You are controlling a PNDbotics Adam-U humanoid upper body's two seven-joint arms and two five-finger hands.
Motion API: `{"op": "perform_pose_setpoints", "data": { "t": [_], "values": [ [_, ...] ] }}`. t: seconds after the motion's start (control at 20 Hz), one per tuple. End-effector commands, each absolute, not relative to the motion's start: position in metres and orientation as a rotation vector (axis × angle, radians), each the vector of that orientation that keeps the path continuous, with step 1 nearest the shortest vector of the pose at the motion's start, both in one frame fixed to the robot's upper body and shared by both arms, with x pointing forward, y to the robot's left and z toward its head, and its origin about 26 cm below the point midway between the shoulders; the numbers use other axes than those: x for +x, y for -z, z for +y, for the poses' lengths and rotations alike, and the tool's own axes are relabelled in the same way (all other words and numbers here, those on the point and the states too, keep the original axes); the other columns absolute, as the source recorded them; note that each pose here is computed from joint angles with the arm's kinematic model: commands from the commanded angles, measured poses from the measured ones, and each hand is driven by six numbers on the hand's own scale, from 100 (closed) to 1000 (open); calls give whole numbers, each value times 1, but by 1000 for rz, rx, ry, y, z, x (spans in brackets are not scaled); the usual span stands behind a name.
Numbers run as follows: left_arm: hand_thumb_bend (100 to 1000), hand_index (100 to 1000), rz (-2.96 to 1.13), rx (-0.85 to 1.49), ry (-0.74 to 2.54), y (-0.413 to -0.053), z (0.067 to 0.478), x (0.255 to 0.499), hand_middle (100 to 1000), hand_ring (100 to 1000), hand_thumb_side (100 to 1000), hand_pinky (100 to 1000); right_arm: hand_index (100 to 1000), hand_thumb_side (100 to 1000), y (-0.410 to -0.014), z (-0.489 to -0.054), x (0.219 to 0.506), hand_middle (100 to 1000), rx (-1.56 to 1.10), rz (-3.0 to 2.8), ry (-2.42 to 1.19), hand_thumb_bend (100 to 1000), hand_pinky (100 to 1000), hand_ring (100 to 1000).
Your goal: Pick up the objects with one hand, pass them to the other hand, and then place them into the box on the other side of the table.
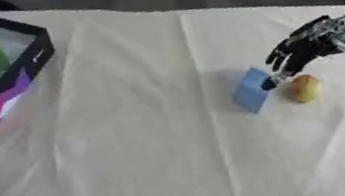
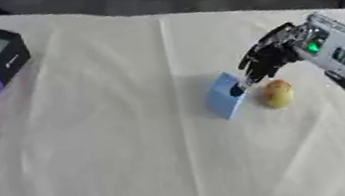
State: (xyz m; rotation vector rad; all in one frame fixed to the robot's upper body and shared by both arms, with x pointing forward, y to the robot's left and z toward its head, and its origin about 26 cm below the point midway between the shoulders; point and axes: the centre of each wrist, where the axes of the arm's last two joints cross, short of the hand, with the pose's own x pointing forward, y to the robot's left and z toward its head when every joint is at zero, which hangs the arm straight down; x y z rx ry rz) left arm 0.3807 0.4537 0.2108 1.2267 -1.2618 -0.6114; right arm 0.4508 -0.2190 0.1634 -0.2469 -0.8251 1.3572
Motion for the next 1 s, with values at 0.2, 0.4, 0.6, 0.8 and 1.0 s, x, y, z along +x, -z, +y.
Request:
{"op": "perform_pose_setpoints", "data": {
  "t": [0.2, 0.4, 0.6, 0.8, 1.0],
  "values": [
    [100, 747, -1282, 1261, 600, -227, 456, 380, 671, 748, 444, 922, 950, 393, -172, -242, 448, 874, -315, -826, -1280, 501, 904, 891],
    [100, 747, -1284, 1259, 601, -227, 455, 381, 670, 748, 446, 921, 948, 350, -167, -241, 443, 874, -329, -841, -1263, 513, 904, 889],
    [100, 747, -1283, 1257, 601, -226, 454, 382, 670, 747, 448, 921, 948, 345, -163, -238, 441, 874, -338, -860, -1254, 492, 905, 888],
    [100, 746, -1289, 1253, 602, -227, 452, 383, 670, 747, 449, 922, 946, 348, -162, -236, 440, 874, -345, -879, -1243, 458, 905, 886],
    [100, 746, -1285, 1254, 602, -226, 453, 382, 669, 747, 453, 922, 943, 367, -166, -237, 441, 875, -340, -897, -1236, 402, 906, 886]
  ]
}}
